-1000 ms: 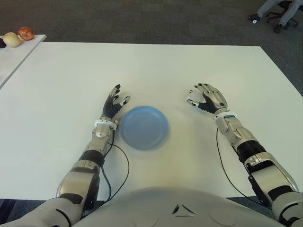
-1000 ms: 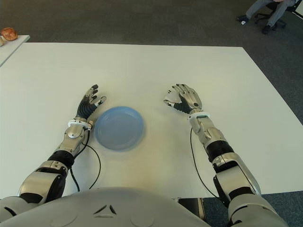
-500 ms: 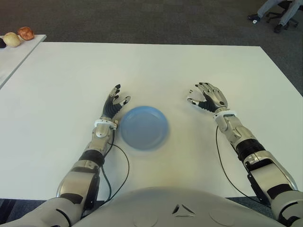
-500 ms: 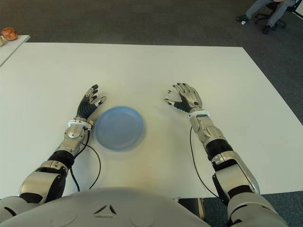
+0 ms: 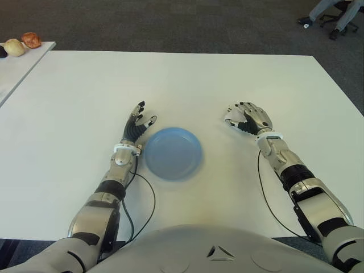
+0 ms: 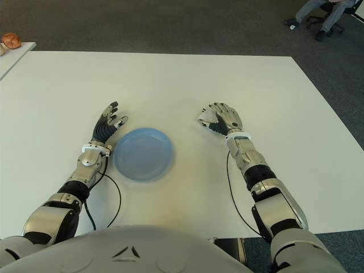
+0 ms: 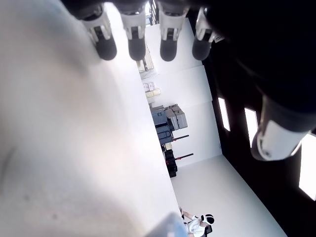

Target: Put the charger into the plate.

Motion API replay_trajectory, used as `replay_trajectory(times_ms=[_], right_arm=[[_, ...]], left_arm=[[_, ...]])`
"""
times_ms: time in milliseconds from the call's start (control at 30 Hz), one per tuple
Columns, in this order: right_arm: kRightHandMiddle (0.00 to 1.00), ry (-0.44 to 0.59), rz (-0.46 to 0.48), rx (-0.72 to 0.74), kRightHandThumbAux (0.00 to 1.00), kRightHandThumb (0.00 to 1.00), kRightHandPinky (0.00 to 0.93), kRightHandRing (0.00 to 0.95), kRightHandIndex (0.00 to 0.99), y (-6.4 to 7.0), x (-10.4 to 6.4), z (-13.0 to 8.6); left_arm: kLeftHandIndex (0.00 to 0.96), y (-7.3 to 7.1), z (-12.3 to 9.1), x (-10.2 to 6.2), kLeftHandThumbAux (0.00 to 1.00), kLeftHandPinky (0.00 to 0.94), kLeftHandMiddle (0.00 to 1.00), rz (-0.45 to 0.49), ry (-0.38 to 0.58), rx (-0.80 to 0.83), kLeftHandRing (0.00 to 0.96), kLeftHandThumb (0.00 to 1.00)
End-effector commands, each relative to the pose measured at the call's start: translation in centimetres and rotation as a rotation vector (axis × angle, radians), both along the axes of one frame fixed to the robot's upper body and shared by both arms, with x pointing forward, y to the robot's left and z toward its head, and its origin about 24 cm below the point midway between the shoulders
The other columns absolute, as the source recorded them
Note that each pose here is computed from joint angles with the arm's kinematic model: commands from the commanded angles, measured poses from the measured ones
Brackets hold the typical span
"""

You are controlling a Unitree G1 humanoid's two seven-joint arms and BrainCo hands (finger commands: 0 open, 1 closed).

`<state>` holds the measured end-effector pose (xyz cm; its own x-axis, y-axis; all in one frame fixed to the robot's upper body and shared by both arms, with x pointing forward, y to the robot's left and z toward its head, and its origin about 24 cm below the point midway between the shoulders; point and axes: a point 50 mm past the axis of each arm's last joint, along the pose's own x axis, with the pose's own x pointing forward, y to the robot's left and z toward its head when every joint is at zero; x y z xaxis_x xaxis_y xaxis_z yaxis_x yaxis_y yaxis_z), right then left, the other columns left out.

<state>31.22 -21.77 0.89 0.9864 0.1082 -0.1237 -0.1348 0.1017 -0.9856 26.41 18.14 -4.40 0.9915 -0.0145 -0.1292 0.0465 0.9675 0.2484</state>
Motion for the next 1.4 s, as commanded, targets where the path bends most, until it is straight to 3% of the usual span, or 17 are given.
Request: replay_trajectory(times_ms=[33,1400], right_arm=[[0.000,0.028,-0.010,-0.005,0.118,0.280,0.000,0.000,0.000,0.3,0.2,-0.3],[0.000,0.106,-0.068,-0.019,0.126,0.287,0.000,0.000,0.000,0.0,0.5,-1.5]], left_arm=[[0.000,-0.1,-3.7,-3.2,0.565,0.026,0.013,0.002,0.218,0.011,0.011,0.000],[0.000,0.2,-3.9,-3.3,0.579,0.021,0.002,-0.013,0.253,0.028,0.002,0.000]])
